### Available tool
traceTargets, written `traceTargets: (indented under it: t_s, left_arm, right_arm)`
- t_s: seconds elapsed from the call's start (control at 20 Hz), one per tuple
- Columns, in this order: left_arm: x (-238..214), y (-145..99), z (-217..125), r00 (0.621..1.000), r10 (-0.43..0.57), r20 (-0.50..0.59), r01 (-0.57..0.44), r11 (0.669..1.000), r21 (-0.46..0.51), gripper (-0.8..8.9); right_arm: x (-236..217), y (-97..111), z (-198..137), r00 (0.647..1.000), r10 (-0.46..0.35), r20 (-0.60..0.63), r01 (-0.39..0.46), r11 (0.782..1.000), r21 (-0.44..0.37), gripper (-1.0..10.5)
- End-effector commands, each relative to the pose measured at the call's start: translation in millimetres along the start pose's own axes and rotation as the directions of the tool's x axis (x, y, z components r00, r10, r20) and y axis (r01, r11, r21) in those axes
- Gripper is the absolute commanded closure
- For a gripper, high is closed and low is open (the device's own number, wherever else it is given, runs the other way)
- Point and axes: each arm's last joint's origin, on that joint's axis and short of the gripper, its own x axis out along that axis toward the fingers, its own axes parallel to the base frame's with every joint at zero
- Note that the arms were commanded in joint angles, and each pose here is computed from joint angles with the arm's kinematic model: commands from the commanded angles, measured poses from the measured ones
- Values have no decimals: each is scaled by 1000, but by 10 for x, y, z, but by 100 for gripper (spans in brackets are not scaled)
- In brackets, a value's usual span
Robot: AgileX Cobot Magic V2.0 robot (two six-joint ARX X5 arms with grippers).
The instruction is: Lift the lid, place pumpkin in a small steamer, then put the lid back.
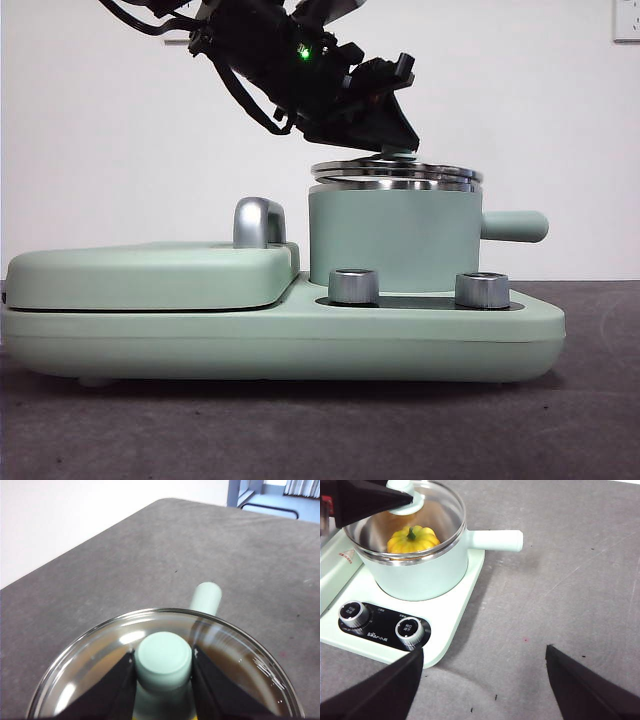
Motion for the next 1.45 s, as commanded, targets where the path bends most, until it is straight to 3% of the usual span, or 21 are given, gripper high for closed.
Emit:
traceTargets:
  t_s: [0.05, 0.3, 0.65, 1.1, 1.45]
  left_arm:
    - [-27, 17, 115, 998, -8, 58, 8, 1000, 3, 803]
    - [-33, 43, 65, 998, -6, 65, 5, 1000, 1, 803]
    - [-57, 18, -244, 996, 3, 85, 4, 997, -73, 803]
    - [-67, -7, -122, 978, -25, 206, 34, 998, -44, 804]
    - [-55, -11, -164, 985, -28, 169, 34, 999, -35, 804]
  right_arm:
    - [-4, 7, 18, 1000, 3, 8, -3, 1000, 14, 572]
    - [-4, 7, 18, 1000, 3, 7, -3, 1000, 16, 572]
    - [-4, 7, 17, 1000, 3, 7, -3, 1000, 16, 573]
    - [-4, 6, 7, 1000, 1, -3, -1, 1000, 15, 574]
    - [-4, 2, -13, 1000, -2, -23, 2, 1000, 11, 575]
